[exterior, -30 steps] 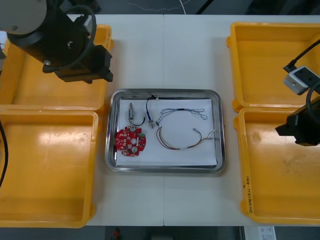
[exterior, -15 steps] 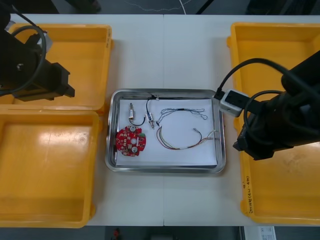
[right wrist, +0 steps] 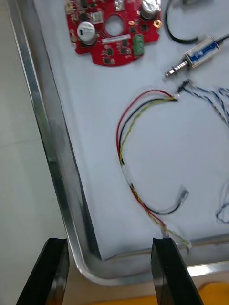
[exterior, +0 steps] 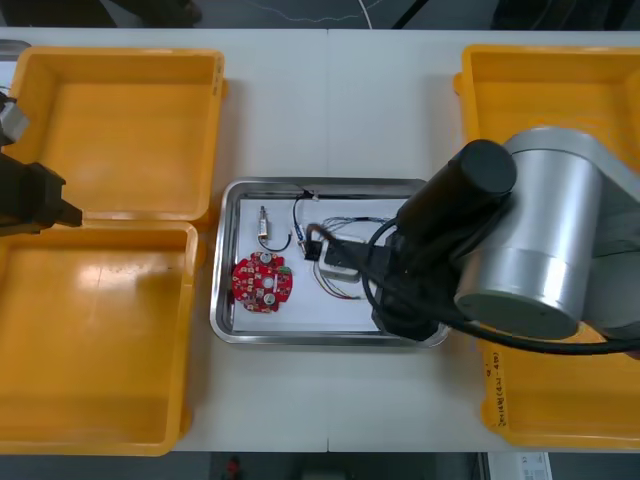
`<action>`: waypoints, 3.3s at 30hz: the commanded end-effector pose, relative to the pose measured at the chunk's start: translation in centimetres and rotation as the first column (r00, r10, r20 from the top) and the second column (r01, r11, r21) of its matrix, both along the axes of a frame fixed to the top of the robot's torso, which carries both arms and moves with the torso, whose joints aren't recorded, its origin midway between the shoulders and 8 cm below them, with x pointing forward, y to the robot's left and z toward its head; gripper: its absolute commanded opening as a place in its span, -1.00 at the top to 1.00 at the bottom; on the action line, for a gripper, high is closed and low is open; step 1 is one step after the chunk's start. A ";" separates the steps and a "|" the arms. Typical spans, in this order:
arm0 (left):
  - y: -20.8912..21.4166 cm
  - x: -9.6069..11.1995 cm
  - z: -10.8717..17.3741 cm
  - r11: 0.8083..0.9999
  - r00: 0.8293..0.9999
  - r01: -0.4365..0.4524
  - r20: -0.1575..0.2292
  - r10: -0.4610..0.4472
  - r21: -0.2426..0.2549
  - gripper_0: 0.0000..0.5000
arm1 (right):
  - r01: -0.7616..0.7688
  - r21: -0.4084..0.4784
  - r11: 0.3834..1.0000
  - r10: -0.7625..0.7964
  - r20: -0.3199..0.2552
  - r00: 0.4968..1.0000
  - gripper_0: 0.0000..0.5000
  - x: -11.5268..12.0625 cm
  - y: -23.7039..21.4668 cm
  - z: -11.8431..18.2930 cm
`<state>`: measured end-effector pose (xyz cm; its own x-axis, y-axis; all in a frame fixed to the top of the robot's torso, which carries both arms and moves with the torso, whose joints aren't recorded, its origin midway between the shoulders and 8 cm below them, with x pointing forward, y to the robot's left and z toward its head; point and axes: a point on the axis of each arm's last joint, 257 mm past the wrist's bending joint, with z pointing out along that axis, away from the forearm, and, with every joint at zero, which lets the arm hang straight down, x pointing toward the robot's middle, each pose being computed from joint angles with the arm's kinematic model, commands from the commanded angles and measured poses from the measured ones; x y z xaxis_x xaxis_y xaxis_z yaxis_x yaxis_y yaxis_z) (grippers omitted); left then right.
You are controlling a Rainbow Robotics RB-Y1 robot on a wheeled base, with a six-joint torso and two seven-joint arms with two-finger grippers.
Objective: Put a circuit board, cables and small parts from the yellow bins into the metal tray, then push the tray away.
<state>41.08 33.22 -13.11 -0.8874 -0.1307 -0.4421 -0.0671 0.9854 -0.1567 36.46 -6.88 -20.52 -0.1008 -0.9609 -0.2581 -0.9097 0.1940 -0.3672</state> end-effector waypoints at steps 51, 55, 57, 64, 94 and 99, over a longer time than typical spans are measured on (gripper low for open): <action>4.8 -4.0 -2.4 0.992 1.000 -0.018 -0.015 0.019 0.123 -1.00 | -0.161 -0.176 0.971 0.175 0.065 0.982 0.96 0.0 7.5 -10.0; 4.8 -4.0 -2.4 0.992 1.000 -0.018 -0.015 0.019 0.123 -1.00 | -0.154 -0.179 0.972 0.171 0.085 0.982 1.00 0.6 7.4 -9.7; 4.8 -4.0 -2.4 0.992 1.000 -0.018 -0.015 0.019 0.123 -1.00 | -0.153 -0.175 0.973 0.172 0.099 0.980 1.00 1.1 7.3 -9.5; 4.8 -4.0 -2.4 0.992 1.000 -0.018 -0.015 0.019 0.123 -1.00 | -0.140 -0.189 0.972 0.170 0.157 0.973 1.00 3.3 6.5 -8.0; 4.8 -4.0 -2.4 0.992 1.000 -0.018 -0.015 0.019 0.123 -1.00 | -0.012 -0.277 0.961 0.103 0.320 0.942 1.00 15.7 5.1 -0.9; 4.8 -4.0 -2.4 0.992 1.000 -0.018 -0.015 0.019 0.123 -1.00 | -0.009 -0.262 0.965 0.100 0.338 0.936 1.00 17.1 5.4 -0.3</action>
